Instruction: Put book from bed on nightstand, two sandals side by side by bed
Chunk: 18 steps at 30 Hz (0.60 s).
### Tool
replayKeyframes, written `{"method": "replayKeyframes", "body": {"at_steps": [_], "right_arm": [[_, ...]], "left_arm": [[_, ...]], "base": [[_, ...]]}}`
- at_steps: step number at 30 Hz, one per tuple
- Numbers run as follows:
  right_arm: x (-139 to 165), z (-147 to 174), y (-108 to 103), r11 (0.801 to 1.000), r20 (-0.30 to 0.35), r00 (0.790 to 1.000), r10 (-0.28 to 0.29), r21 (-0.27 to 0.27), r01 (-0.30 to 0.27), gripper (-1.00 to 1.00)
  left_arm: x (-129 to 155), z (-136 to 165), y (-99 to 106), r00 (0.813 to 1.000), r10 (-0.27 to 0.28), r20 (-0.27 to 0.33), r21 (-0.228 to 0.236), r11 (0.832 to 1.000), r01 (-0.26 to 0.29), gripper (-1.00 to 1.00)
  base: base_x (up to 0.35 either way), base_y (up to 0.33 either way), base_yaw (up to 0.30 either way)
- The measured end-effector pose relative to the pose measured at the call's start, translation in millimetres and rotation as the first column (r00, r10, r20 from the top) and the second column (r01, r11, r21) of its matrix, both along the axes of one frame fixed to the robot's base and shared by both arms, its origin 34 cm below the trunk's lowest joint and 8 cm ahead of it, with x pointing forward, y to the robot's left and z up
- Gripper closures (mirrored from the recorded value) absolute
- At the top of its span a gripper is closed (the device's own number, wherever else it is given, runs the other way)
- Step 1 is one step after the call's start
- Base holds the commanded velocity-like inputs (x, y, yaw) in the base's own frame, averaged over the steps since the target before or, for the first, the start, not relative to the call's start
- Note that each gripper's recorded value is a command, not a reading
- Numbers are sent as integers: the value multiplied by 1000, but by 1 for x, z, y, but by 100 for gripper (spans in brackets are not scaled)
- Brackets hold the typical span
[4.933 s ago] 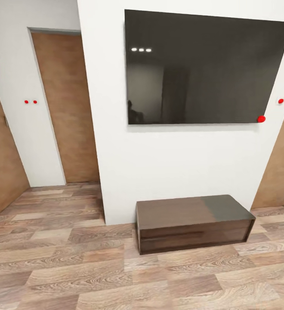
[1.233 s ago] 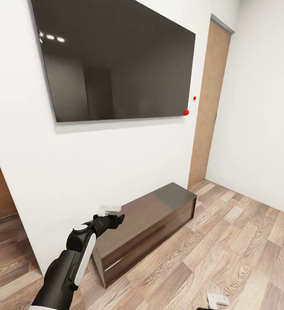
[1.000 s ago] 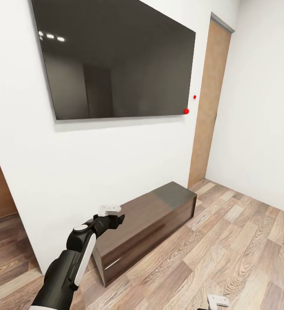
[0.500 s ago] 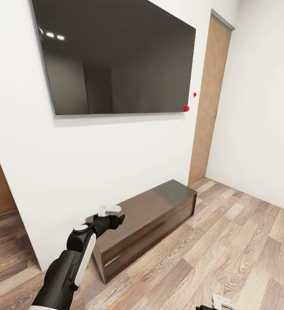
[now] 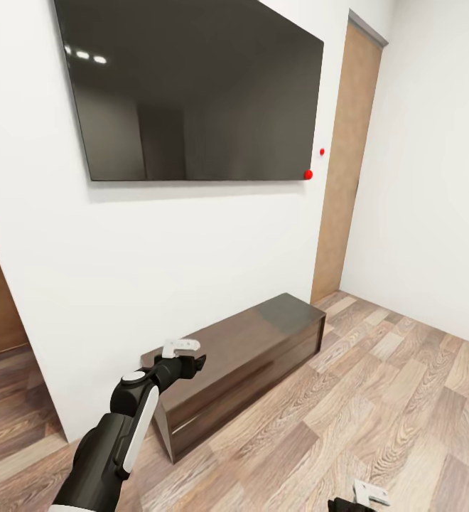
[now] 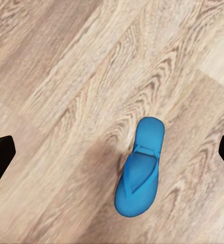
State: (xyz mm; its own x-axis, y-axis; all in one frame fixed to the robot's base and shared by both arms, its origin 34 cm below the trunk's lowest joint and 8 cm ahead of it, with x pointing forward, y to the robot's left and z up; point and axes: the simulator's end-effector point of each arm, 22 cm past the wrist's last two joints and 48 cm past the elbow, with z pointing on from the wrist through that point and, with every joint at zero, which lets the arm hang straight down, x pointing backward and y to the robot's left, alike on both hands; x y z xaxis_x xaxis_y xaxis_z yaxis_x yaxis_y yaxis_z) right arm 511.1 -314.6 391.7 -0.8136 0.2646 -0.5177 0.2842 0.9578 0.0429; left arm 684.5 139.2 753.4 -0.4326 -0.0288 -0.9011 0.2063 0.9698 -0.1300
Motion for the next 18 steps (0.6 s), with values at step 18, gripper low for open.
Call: {"method": "replayKeyframes", "body": {"at_steps": [18], "right_arm": [[0, -31, -12, 1000, -68, 998, -3, 15, 4, -100]], "left_arm": [[-8, -39, 0, 1000, 0, -1, 1, 1000, 0, -100]], "base": [[0, 0, 0]]}}
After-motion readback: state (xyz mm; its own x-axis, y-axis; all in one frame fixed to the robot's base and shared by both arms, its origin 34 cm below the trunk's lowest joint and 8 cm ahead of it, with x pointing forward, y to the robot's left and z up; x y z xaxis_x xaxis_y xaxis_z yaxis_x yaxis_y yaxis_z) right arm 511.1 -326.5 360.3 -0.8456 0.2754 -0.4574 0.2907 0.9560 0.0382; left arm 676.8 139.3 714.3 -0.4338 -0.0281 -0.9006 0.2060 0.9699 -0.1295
